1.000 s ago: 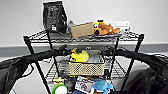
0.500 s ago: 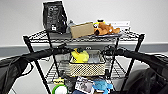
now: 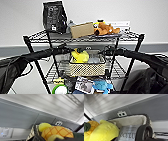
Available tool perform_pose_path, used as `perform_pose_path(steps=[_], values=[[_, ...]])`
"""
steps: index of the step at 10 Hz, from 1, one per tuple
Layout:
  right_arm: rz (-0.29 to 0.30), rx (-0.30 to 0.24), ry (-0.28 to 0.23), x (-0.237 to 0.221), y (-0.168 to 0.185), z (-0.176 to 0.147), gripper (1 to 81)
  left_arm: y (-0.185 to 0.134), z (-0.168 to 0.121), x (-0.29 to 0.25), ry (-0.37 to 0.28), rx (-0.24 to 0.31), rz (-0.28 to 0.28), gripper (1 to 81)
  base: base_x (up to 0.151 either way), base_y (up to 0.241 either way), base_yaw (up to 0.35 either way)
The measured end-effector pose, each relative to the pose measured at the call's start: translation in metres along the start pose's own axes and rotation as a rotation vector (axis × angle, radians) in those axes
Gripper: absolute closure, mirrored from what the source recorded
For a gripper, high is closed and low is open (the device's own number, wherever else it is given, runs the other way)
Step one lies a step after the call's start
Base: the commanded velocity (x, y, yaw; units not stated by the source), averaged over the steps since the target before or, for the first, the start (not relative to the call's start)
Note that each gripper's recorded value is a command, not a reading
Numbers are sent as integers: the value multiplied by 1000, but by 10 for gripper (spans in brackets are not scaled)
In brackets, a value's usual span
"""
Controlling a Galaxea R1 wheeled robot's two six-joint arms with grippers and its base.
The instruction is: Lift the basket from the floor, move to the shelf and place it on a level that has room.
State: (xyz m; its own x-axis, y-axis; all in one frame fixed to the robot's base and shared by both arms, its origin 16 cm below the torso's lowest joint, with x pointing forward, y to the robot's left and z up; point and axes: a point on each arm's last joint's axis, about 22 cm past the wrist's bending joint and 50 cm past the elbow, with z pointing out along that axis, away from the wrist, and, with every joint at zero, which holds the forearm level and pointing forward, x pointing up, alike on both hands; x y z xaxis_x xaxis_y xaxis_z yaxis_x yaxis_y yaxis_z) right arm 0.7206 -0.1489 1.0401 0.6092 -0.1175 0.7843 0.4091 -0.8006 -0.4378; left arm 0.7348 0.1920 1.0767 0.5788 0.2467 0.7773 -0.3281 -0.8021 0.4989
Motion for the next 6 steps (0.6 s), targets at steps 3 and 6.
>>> perform_pose_path(steps=[3, 6], values=[[7, -11, 0, 0, 9, -5, 10, 0, -5, -2, 0, -9, 0, 10, 0, 0, 0], [6, 7, -6, -3, 7, -14, 10, 4, -27, -5, -6, -43, 11, 10, 0, 0, 0]])
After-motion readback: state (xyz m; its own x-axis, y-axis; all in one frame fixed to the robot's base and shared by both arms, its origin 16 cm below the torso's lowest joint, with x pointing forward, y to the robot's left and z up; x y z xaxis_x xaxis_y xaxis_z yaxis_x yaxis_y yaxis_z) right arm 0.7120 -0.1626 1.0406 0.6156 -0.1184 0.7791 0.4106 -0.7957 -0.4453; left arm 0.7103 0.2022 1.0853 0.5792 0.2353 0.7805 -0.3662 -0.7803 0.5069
